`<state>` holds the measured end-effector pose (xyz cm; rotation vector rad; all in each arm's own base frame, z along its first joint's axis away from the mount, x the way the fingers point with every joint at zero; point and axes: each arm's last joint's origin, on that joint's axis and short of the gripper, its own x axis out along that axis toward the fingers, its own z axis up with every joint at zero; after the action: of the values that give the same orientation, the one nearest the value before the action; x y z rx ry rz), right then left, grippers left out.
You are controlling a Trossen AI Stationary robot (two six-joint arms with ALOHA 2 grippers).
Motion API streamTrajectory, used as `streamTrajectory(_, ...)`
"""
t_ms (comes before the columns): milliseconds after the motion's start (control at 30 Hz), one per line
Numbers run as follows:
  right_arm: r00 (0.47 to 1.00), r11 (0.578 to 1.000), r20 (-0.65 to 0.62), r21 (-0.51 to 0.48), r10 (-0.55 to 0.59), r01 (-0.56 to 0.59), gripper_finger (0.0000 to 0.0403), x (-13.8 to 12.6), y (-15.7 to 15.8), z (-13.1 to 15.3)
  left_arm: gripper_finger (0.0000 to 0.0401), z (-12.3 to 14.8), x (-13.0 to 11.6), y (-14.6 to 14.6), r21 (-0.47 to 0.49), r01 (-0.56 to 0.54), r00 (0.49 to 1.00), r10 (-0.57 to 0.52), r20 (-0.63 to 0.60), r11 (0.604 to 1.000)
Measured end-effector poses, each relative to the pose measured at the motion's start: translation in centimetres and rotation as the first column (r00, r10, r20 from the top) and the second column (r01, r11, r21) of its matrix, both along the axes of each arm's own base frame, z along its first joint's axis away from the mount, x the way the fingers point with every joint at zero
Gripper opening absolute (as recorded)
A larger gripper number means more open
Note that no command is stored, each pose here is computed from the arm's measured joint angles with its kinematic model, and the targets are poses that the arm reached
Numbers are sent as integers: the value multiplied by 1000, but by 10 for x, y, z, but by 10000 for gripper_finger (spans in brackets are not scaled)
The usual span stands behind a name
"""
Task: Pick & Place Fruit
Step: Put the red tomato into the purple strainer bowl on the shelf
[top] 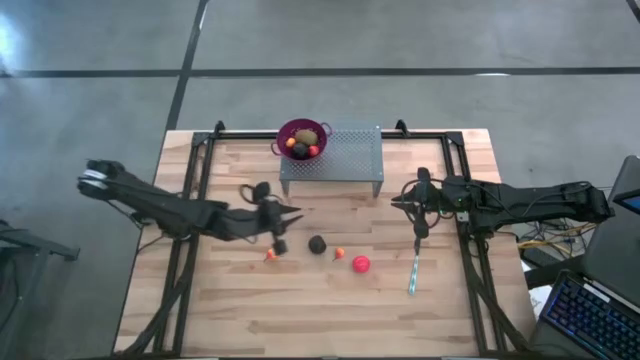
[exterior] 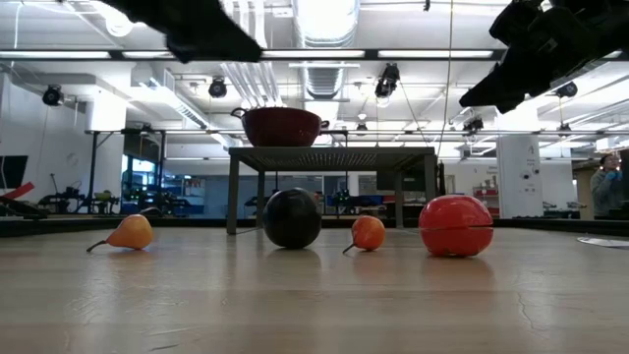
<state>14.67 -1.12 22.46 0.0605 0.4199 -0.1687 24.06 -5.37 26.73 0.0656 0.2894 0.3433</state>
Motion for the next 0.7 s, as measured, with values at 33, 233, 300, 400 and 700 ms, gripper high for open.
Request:
streamTrajectory(33, 1000, 1000, 0, 1, -1, 1, 61, 0, 0, 0, 87, -1, -9, 1, -4, 6, 1000, -6, 18, 1000)
streamTrajectory(233, 1000, 1000, 1, 5, -2, 2, 80, 0, 0, 0, 89, -15, -53, 13, -22, 16, 996, -14, 89, 1000)
streamTrajectory(300, 1000, 1000, 5, 4, -2, 2, 86, 0, 0, 0, 89, -22, -64, 16, -22, 18, 994, -15, 110, 1000)
streamTrajectory(400, 998, 999, 53, -39, 17, -15, 95, 2, 0, 5, 89, -33, -78, 21, -7, 23, 991, -22, 132, 1000)
streamTrajectory(700, 906, 991, 422, 134, -38, -20, 111, 10, 0, 38, 90, -72, -104, 29, 17, 29, 981, -32, 194, 999)
